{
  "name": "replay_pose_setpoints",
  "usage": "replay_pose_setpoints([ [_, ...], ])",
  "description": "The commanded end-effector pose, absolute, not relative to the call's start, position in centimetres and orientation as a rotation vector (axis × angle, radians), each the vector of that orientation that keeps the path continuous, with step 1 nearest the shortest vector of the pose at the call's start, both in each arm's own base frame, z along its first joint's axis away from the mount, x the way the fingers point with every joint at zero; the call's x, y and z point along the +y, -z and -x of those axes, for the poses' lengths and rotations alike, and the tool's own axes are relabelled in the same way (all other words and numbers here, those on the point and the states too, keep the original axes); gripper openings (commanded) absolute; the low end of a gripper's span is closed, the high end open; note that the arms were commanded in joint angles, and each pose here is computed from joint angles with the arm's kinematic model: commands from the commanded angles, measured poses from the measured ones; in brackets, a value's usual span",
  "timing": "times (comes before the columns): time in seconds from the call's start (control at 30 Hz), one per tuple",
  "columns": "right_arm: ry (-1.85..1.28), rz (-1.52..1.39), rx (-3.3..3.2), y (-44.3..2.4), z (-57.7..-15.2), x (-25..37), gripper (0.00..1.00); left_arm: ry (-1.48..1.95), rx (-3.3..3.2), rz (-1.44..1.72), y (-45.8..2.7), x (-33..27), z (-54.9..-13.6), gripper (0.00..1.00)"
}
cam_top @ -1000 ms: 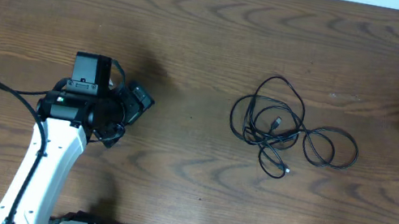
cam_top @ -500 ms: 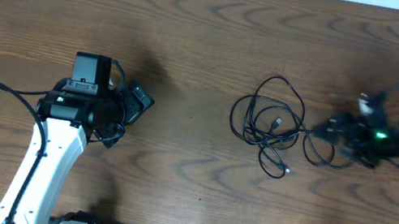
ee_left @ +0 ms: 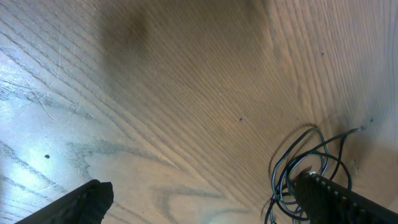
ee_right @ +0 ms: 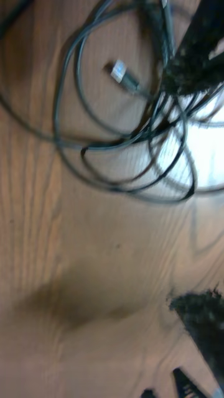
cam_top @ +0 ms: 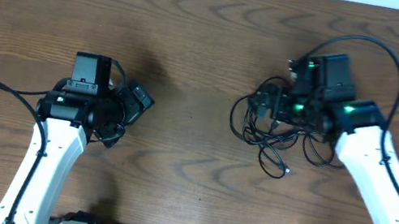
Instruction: Untangle cables
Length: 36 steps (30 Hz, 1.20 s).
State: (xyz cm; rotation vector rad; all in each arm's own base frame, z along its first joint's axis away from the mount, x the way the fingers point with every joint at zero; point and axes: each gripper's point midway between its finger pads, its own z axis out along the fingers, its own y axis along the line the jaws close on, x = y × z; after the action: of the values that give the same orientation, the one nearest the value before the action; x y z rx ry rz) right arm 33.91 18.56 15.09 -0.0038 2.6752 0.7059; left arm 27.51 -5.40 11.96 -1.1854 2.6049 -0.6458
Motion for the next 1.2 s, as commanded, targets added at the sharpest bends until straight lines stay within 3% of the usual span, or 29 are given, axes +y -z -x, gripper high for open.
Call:
replay_pose_setpoints([
  [0.0,-0.674,-0.114,2.728,-13.2,-33.7,19.9,0.86,0.622,2.612,1.175,-11.8,-5.2,-27.3,0.98],
  [0.23,-0.66,-0.428,2.906,-7.3,-32.5,22.3,0.73,0.622,2.613,1.175,-11.8,-5.2,-27.2,0.98],
  [0.33,-0.657,-0.45,2.934,-5.4,-32.6,23.0,0.59,0.622,2.612,1.175,-11.8,-5.2,-27.3,0.98],
  [0.43,-0.739,-0.345,2.939,-5.4,-32.6,24.2,0.25,0.622,2.613,1.175,-11.8,-5.2,-27.2,0.98],
  [0.53,-0.878,-0.146,2.914,-7.2,-32.1,25.5,0.01,0.622,2.613,1.175,-11.8,-5.2,-27.2,0.98],
  [0.67,-0.922,0.057,2.79,-11.3,-32.1,25.7,0.01,0.622,2.612,1.175,-11.8,-5.2,-27.3,0.98],
  [0.93,-0.924,0.451,2.284,-24.7,-31.2,25.8,0.01,0.622,2.612,1.175,-11.8,-5.2,-27.3,0.98],
  [1.03,-0.947,0.47,2.179,-27.6,-30.7,25.9,0.01,0.616,2.611,1.176,-11.8,-5.1,-27.3,0.98],
  [1.17,-0.991,0.489,2.165,-28.3,-29.8,26.4,0.01,0.576,2.553,1.214,-11.9,-4.4,-28.1,0.98],
])
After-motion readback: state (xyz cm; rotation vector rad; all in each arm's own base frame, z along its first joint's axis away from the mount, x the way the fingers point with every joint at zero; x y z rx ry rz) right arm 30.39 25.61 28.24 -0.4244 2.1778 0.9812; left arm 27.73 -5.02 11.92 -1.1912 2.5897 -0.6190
